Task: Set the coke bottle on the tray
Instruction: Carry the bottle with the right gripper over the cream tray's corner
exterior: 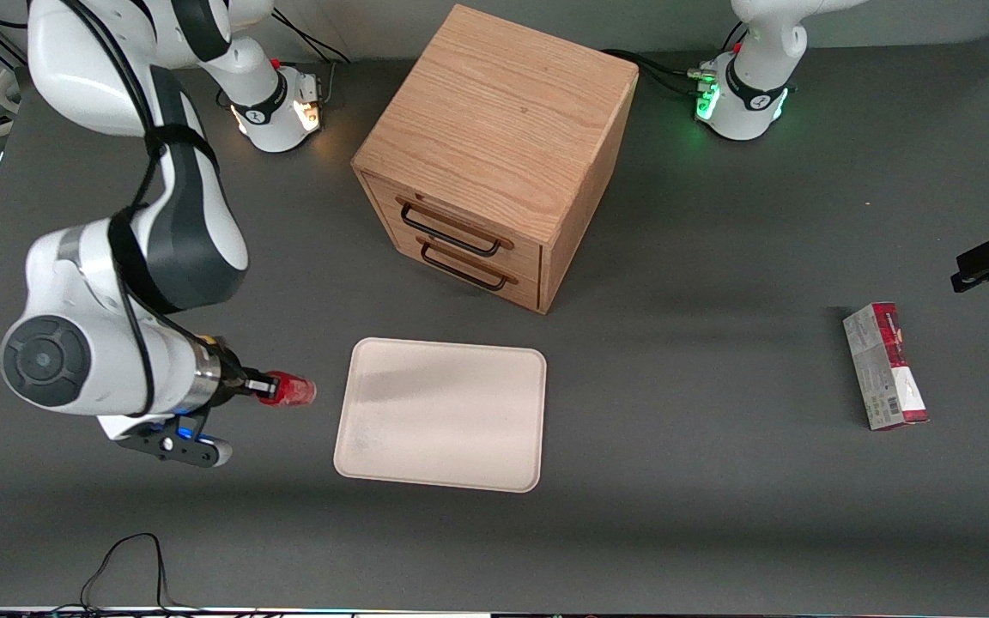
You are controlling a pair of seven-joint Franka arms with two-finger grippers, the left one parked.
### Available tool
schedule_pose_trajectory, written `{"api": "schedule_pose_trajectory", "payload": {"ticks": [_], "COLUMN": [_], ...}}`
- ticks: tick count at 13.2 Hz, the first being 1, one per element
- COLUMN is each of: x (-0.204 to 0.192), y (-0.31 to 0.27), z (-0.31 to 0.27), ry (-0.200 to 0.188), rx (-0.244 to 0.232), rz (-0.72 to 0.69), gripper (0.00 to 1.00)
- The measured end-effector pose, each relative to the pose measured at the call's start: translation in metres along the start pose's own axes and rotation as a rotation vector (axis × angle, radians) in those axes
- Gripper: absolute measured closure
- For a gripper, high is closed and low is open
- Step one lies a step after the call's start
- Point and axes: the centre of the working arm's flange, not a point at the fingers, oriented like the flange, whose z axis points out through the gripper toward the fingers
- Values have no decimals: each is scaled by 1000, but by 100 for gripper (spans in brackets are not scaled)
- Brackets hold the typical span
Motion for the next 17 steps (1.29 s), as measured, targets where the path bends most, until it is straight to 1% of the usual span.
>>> {"api": "schedule_pose_trajectory", "payload": {"ticks": [2,5,8,17], "x": [8,18,26,27], "y": [-15,-31,-39,-58], "z": [19,51,69,89], "ry": [22,36,62,78], "rx": [21,30,44,56], "rz": [24,44,54,99], "gripper": [68,68,68,68]}}
